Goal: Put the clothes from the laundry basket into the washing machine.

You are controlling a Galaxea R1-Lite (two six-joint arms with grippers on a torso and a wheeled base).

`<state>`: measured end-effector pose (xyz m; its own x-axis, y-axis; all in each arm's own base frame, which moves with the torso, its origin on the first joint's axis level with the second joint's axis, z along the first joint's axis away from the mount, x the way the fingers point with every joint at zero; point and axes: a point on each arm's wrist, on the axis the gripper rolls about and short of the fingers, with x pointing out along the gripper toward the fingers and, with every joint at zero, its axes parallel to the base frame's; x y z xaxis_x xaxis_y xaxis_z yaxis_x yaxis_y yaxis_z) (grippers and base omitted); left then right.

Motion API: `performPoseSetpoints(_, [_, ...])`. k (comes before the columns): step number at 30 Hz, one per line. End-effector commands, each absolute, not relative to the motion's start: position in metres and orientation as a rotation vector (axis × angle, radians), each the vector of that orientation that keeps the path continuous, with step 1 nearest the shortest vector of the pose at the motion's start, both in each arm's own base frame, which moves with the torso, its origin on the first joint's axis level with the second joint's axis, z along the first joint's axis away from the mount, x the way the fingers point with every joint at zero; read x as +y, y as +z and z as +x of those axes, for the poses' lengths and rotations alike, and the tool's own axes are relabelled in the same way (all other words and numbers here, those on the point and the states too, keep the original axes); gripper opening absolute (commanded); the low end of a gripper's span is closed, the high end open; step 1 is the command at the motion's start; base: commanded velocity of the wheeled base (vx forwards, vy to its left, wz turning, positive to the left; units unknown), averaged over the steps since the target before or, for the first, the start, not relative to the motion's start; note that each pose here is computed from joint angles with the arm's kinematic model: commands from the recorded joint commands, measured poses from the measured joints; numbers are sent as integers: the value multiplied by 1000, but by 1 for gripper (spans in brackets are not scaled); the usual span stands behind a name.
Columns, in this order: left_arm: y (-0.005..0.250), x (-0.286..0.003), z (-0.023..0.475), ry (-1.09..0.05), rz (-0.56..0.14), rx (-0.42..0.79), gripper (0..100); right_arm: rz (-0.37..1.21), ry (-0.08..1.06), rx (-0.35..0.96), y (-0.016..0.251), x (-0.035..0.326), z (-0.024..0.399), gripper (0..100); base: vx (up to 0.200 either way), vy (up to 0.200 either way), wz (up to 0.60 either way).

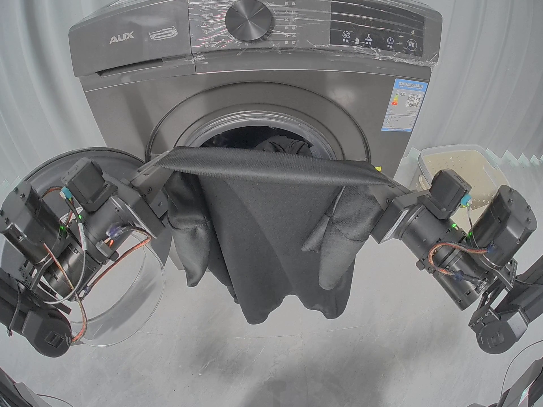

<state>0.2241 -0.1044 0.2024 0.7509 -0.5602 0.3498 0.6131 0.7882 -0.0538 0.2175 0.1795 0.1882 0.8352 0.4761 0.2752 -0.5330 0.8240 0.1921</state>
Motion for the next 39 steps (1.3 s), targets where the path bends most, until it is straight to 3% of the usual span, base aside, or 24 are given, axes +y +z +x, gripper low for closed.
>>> performPoseSetpoints(1, [211,-104,217,-650,-174,-362,0,285,530,-251,196,180,220,0,0,0,0])
performPoseSetpoints(22, [212,-110,218,-673,-176,-364,0,337,486,-316,216,177,225,0,0,0,0])
performPoseSetpoints(29, [212,-124,216,-716,-188,-363,0,341,489,-320,217,178,225,0,0,0,0])
performPoseSetpoints(34, [216,-137,221,-747,-200,-378,0,337,516,-270,205,181,220,0,0,0,0])
performPoseSetpoints(39, [207,-149,230,-756,-198,-350,0,304,626,-145,175,199,194,0,0,0,0])
